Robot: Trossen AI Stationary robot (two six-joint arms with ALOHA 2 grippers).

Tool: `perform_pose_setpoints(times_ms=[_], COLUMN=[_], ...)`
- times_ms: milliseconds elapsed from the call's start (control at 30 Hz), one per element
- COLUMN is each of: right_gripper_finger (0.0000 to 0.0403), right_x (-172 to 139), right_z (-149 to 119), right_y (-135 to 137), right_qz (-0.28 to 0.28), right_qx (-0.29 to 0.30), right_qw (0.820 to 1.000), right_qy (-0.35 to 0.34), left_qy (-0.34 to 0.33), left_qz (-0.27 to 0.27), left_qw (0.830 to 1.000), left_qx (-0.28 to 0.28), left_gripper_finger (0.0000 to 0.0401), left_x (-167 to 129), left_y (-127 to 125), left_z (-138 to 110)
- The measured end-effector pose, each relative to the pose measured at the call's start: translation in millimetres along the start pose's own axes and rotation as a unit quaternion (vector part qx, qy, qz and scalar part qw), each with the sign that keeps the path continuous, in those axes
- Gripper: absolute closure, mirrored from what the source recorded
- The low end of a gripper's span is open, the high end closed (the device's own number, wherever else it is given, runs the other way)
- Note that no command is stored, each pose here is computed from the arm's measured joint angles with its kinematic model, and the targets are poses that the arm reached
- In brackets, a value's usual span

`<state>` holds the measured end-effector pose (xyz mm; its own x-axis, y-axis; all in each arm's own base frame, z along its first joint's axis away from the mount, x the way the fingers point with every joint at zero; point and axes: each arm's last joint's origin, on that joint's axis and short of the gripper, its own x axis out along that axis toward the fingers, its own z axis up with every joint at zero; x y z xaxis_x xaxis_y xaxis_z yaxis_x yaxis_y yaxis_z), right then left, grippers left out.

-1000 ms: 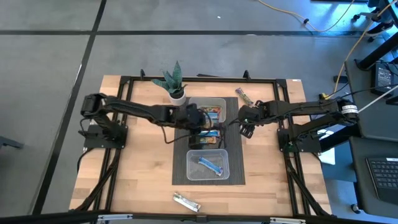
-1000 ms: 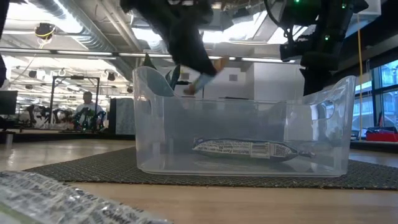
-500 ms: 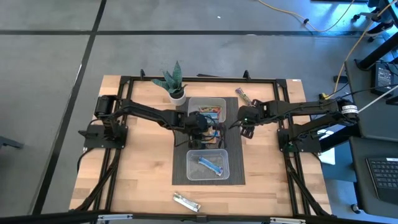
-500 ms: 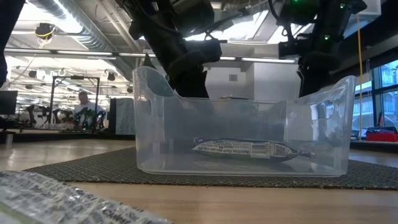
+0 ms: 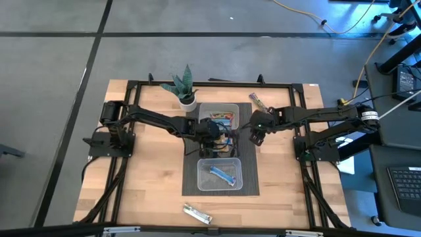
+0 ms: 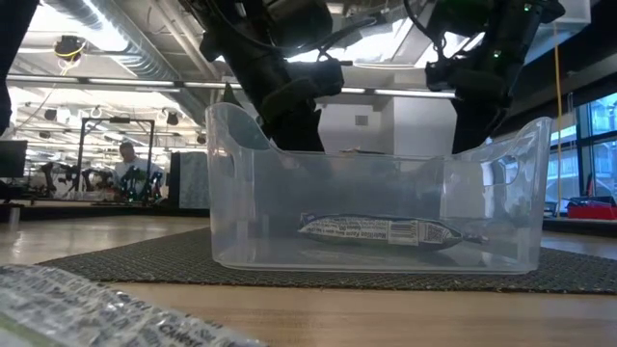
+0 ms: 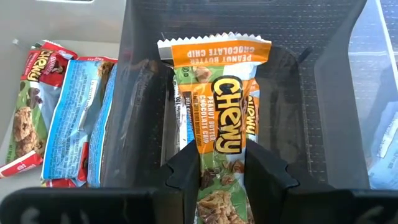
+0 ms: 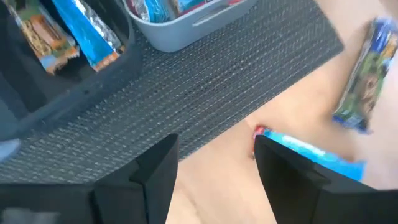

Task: Pick and place Granola Bars by type
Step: Put the yellow granola bar into the black bin, then put the red granola bar into the gray bin

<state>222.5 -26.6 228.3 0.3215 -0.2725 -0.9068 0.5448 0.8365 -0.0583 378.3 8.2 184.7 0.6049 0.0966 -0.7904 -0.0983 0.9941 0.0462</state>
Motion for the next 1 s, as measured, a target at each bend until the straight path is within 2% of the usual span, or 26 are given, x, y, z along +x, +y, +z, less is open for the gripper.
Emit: perform_pose_setpoints(times_ms=[133, 267, 400, 700, 1000], right_gripper_finger=[0.0189, 0.0189, 0.0189, 0.0189, 0.0189], right_x=[0, 0, 0, 0, 1], right_z=[0, 0, 0, 0, -1], right_y=[0, 0, 0, 0, -6], right_qz=[0.005, 0.004, 0.004, 0.006, -0.008], right_qx=[0.057, 0.089, 0.094, 0.084, 0.118], right_qw=[0.998, 0.996, 0.996, 0.996, 0.993], right_qy=[0.004, 0.004, 0.004, 0.001, 0.015], left_qy=[0.000, -0.011, -0.012, -0.015, -0.023], left_qz=[0.000, 0.000, 0.000, 0.000, 0.015], left_qw=[1.000, 1.000, 1.000, 0.999, 0.999], left_qx=[0.004, 0.006, 0.008, 0.051, 0.045], left_gripper_finger=[0.0294, 0.0279, 0.0261, 0.0209, 0.0209], left_x=[0, 0, 0, -2, -51], left_y=[0, 0, 0, -8, -3], left_z=[0, 2, 2, 3, 9])
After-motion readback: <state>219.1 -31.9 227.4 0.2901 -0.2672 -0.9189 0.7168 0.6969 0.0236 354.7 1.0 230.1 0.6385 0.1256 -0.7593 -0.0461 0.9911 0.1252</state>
